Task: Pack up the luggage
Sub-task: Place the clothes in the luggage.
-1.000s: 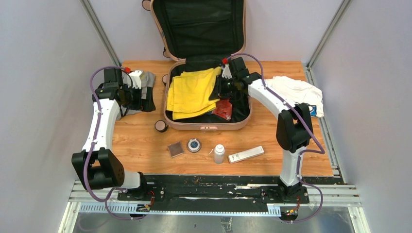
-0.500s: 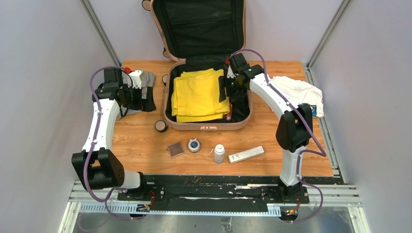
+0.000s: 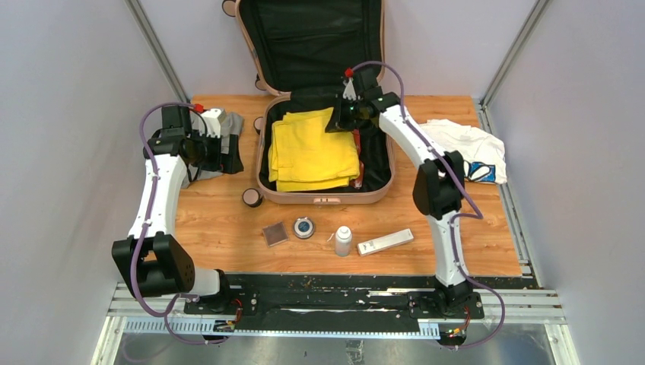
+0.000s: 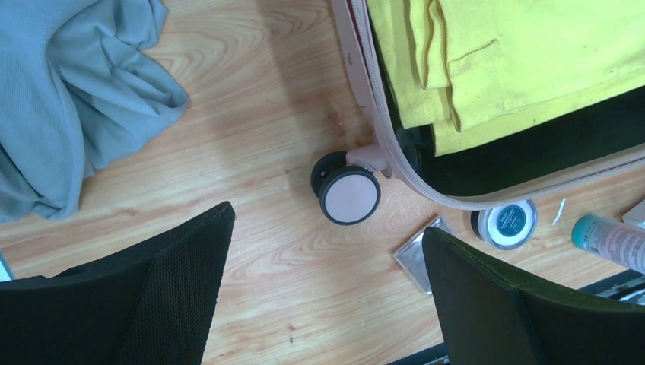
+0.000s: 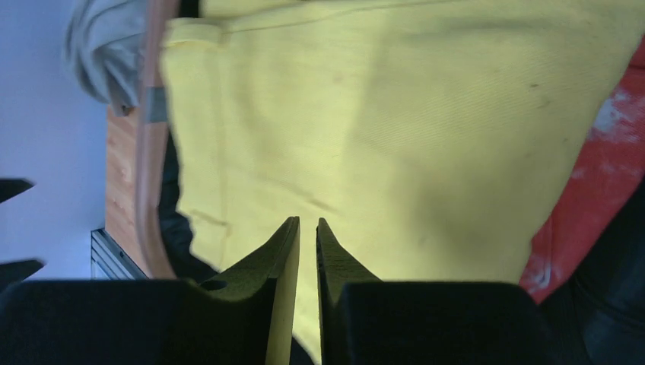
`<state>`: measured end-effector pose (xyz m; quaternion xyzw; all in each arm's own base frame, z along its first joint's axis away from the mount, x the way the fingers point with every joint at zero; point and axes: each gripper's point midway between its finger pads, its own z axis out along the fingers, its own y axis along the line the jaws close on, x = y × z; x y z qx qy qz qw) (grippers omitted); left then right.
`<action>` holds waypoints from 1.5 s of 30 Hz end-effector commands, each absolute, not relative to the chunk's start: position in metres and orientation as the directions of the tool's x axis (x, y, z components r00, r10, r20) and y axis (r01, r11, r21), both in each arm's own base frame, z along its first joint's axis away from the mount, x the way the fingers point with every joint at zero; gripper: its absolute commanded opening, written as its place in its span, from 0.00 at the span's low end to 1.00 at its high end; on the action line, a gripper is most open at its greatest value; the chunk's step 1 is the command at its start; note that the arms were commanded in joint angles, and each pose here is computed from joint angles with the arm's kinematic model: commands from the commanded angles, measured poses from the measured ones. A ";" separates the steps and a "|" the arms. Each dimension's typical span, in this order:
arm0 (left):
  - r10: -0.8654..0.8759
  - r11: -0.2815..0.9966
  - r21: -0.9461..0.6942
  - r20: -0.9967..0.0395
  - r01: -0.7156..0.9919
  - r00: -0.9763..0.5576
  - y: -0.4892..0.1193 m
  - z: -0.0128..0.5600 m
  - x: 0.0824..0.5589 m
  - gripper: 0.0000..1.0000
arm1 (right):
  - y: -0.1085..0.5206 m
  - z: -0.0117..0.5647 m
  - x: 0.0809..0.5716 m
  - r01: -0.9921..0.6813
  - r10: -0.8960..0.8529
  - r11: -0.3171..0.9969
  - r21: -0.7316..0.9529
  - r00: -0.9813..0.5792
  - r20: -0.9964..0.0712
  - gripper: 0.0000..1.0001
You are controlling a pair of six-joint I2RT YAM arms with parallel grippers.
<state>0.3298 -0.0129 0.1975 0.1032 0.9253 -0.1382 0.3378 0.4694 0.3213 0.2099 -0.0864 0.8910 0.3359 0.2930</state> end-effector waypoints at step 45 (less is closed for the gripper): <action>0.152 0.947 -0.102 -0.692 0.303 -0.705 -0.006 0.217 0.315 1.00 | 0.369 0.226 0.451 -0.319 0.145 0.616 0.720 -0.853 -0.502 0.84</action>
